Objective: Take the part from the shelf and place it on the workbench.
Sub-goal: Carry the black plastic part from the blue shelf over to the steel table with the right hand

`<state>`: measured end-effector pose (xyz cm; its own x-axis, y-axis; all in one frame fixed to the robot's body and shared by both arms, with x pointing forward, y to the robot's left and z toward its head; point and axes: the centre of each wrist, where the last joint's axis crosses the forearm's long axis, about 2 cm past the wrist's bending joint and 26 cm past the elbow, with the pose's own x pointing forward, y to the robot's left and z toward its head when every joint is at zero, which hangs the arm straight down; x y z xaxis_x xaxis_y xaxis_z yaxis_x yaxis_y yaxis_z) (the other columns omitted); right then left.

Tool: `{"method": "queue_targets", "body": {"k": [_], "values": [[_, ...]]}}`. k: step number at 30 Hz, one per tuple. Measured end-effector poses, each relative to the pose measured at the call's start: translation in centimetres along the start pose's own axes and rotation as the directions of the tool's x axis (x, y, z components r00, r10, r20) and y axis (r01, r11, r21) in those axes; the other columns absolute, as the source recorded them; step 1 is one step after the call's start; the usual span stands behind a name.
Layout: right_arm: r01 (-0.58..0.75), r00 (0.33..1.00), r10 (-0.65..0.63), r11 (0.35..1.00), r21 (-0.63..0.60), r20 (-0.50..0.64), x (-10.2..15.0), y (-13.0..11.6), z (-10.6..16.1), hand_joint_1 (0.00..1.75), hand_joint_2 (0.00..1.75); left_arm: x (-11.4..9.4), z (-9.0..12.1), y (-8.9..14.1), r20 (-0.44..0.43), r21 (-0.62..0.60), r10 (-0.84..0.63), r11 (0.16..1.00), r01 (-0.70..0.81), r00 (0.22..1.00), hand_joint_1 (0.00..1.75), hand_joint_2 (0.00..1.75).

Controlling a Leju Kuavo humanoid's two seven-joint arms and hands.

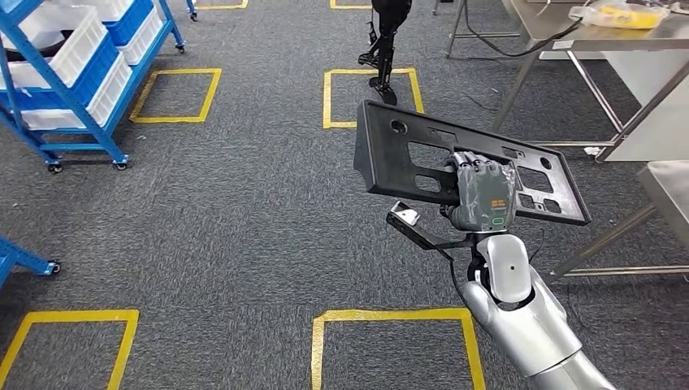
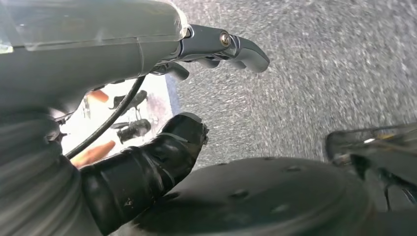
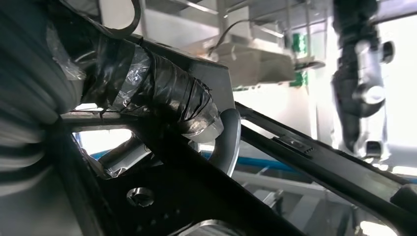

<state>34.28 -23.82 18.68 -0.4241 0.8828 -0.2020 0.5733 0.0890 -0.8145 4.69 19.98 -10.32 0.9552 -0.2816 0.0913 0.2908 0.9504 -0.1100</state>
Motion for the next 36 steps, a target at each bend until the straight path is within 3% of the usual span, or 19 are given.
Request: {"method": "queue_targets", "body": {"k": [9, 21, 36], "values": [[-0.031, 1.0, 0.031, 0.999, -0.012, 0.003, -0.4, -0.4, 0.0, 1.75, 1.75, 0.0, 0.0, -0.5, -0.002, -0.013, 0.006, 1.0, -0.006, 1.0, 0.0, 1.75], [-0.24, 0.968, 0.239, 0.971, -0.005, -0.081, -1.1, -0.5, 0.8, 1.75, 1.75, -0.2, 0.0, -0.4, -0.024, -0.008, -0.01, 1.0, 0.01, 1.0, 0.0, 1.75], [-0.277, 0.961, 0.277, 0.961, 0.014, -0.023, -1.1, -0.4, 1.0, 1.75, 1.75, 0.2, 0.0, -0.6, -0.044, -0.008, -0.037, 0.999, 0.036, 0.998, 0.0, 1.75]]}}
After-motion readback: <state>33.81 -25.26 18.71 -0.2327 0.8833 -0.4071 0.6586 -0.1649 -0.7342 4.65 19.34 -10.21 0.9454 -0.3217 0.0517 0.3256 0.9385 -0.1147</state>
